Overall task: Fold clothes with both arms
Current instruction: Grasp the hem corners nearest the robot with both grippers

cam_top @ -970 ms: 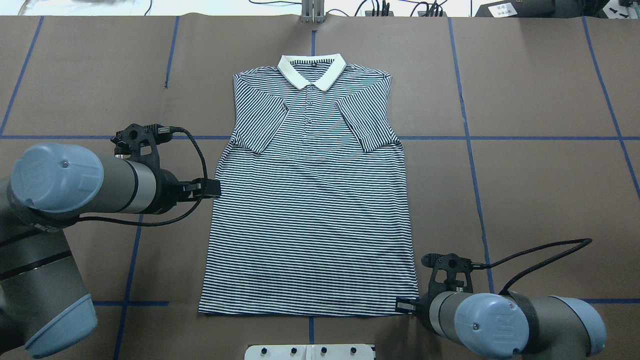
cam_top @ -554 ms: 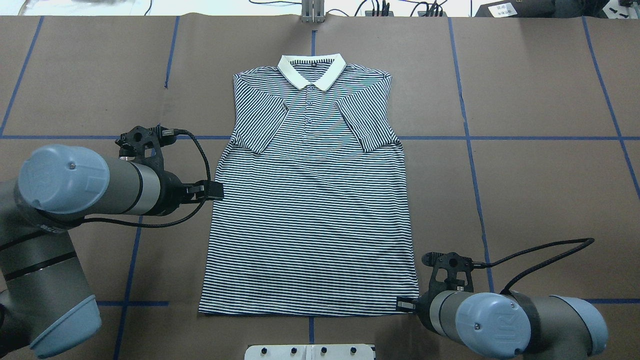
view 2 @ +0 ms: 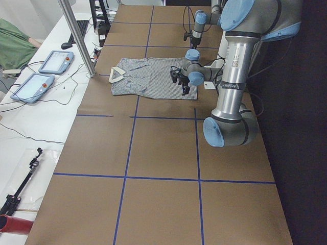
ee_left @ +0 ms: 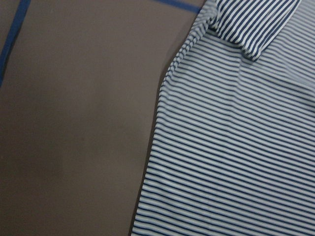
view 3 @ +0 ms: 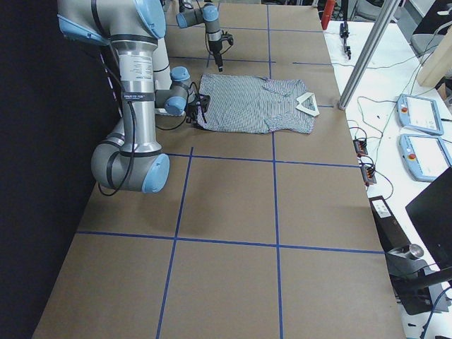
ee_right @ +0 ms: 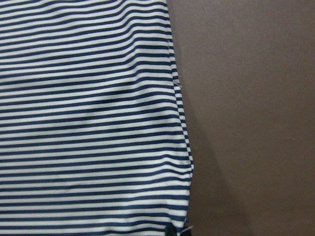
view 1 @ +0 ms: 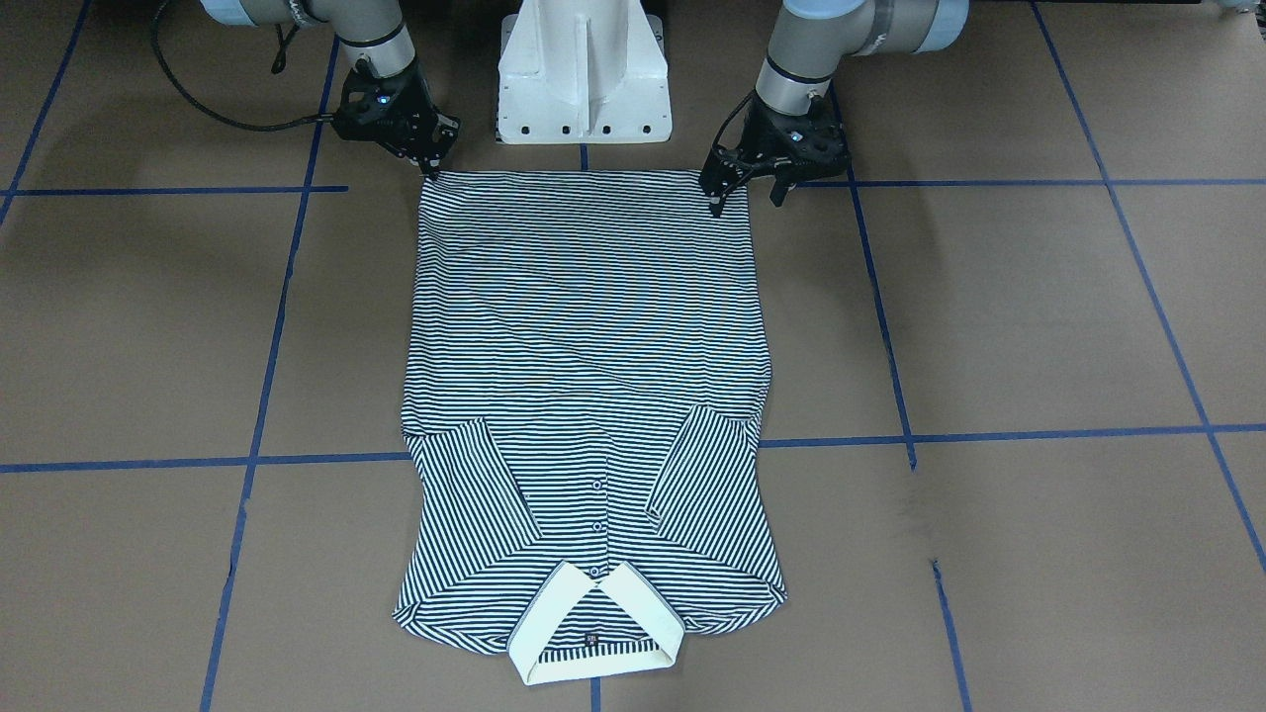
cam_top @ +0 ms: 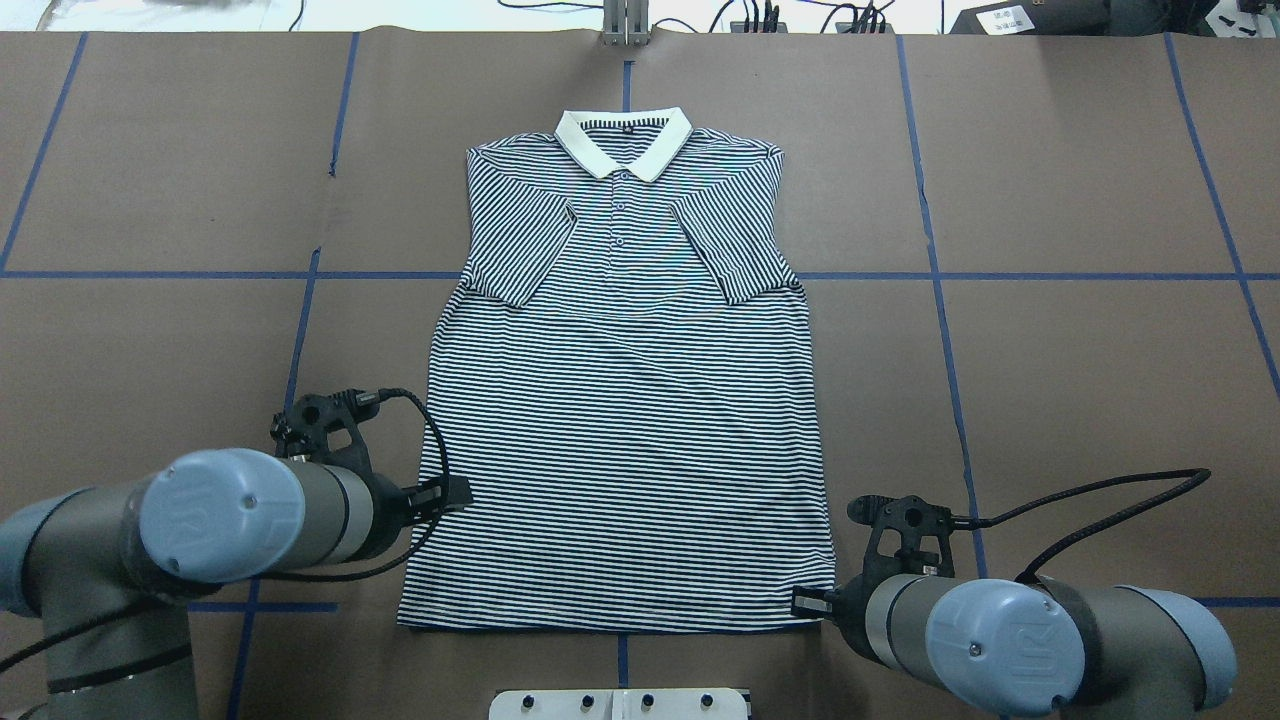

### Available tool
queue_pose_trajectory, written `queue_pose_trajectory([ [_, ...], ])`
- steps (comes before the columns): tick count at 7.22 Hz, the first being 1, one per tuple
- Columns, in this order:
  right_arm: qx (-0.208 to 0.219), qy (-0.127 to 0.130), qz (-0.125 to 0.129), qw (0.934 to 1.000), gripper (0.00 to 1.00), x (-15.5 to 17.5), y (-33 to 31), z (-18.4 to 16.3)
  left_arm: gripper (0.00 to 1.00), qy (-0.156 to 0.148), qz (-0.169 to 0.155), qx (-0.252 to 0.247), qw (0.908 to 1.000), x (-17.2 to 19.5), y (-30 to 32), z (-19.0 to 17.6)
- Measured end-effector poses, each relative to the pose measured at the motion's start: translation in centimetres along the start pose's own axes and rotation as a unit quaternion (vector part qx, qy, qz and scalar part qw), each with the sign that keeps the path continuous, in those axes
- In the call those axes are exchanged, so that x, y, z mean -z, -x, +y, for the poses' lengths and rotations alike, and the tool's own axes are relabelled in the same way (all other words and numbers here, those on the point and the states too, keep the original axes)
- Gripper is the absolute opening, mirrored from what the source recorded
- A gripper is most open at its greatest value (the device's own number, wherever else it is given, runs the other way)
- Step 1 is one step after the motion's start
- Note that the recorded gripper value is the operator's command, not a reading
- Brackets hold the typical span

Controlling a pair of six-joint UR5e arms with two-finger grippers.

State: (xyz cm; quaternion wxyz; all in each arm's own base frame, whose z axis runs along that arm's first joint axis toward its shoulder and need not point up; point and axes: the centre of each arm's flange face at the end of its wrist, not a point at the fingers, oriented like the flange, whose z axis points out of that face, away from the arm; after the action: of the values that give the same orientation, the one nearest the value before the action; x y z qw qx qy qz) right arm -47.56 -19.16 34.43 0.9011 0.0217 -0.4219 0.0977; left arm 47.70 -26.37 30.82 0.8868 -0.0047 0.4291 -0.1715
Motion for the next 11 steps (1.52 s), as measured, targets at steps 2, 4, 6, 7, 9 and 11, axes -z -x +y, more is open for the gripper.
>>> queue_pose_trajectory([
  [2, -0.001, 0.000, -0.004, 1.0000, 0.00, 0.2, 0.3, 0.0, 0.99, 0.013, -0.026, 0.014, 0.9995, -1.3, 0.8, 3.8],
  [4, -0.002, 0.000, -0.006, 1.0000, 0.00, 0.4, 0.5, -0.1, 0.99, 0.015, -0.040, 0.015, 0.9990, -2.4, 1.2, 4.8],
  [6, -0.002, 0.001, -0.009, 1.0000, 0.00, 0.6, 0.6, -0.2, 0.99, 0.014, -0.050, 0.015, 0.9986, -3.3, 1.7, 4.8],
  [7, -0.002, 0.001, -0.009, 1.0000, 0.00, 0.6, 0.6, -0.2, 0.98, 0.014, -0.052, 0.015, 0.9984, -3.5, 1.8, 4.9],
  [9, -0.002, 0.001, -0.009, 1.0000, 0.00, 0.7, 0.6, -0.1, 0.86, 0.019, -0.056, 0.012, 0.9982, -3.9, 2.0, 5.8],
  [11, -0.002, 0.001, -0.010, 1.0000, 0.00, 0.7, 0.6, -0.2, 0.27, 0.022, -0.059, 0.010, 0.9980, -4.1, 2.1, 6.2],
])
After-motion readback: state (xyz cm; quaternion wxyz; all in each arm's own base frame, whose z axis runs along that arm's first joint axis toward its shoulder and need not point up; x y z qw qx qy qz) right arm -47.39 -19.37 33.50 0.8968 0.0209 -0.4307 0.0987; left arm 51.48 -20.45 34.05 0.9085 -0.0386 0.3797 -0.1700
